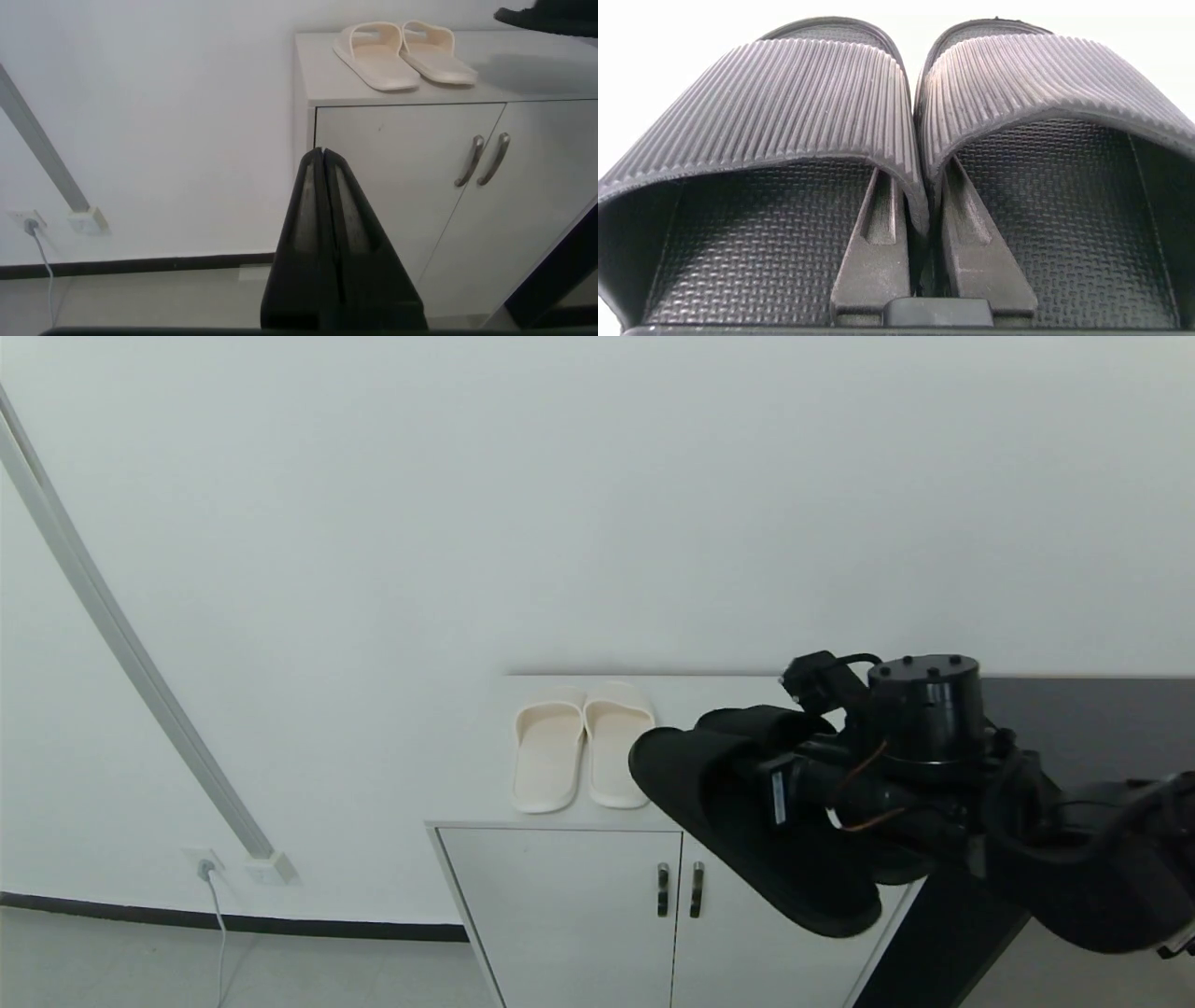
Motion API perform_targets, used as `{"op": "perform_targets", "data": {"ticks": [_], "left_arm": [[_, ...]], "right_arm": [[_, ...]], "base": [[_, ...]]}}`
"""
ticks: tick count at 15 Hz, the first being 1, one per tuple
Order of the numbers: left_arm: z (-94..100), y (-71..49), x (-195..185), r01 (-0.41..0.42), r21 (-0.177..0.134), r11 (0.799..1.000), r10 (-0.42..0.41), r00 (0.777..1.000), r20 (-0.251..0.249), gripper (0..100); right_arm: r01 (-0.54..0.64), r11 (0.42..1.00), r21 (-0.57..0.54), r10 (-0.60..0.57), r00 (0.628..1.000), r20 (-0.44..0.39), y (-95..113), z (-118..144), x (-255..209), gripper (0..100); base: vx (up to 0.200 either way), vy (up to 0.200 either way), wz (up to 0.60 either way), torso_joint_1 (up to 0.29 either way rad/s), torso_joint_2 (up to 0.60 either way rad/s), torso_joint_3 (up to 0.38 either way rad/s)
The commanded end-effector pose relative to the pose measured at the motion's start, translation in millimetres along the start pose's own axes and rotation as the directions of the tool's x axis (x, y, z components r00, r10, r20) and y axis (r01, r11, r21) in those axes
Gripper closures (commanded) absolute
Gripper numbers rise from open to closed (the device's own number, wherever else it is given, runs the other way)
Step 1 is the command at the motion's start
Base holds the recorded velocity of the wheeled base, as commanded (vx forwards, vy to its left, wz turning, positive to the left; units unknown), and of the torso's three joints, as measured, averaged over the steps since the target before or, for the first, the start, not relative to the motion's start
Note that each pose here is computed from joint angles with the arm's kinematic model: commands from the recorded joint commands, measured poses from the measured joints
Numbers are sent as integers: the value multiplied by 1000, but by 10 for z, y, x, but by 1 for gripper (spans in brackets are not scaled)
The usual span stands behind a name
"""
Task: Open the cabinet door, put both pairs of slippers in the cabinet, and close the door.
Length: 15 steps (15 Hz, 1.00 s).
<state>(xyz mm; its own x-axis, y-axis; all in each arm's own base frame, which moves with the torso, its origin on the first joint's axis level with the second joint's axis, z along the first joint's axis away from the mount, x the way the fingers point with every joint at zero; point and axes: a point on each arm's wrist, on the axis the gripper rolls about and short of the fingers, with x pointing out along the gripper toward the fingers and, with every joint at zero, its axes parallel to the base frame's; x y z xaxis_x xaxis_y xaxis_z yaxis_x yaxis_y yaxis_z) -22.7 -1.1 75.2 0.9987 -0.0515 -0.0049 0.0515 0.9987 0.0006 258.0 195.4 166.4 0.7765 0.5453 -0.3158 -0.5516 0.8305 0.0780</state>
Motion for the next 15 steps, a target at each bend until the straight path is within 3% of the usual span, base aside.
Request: {"op": "perform_targets", "data": {"ticks": [1,3,8,15], "left_arm": [[0,0,0,1,1,1000,-1,1000,0,100],[0,0,0,1,2,1000,-1,1000,0,100],[0,0,0,1,1,1000,-1,1000,0,100],[0,0,0,1,-1,1000,-1,1000,0,100]], "right_arm": [[-114,993,-28,115,993,25,52,-7,-502,100],[-182,981,-74,182,983,-3,56,-119,-660,100],[-215,973,-81,213,977,-29,87,-189,-685,100],[-223,971,-82,221,975,-39,119,-215,-678,100]], "base": [[0,0,0,0,0,0],[0,0,0,0,0,0],[0,0,0,0,0,0],[-171,0,0,0,2,5]]}}
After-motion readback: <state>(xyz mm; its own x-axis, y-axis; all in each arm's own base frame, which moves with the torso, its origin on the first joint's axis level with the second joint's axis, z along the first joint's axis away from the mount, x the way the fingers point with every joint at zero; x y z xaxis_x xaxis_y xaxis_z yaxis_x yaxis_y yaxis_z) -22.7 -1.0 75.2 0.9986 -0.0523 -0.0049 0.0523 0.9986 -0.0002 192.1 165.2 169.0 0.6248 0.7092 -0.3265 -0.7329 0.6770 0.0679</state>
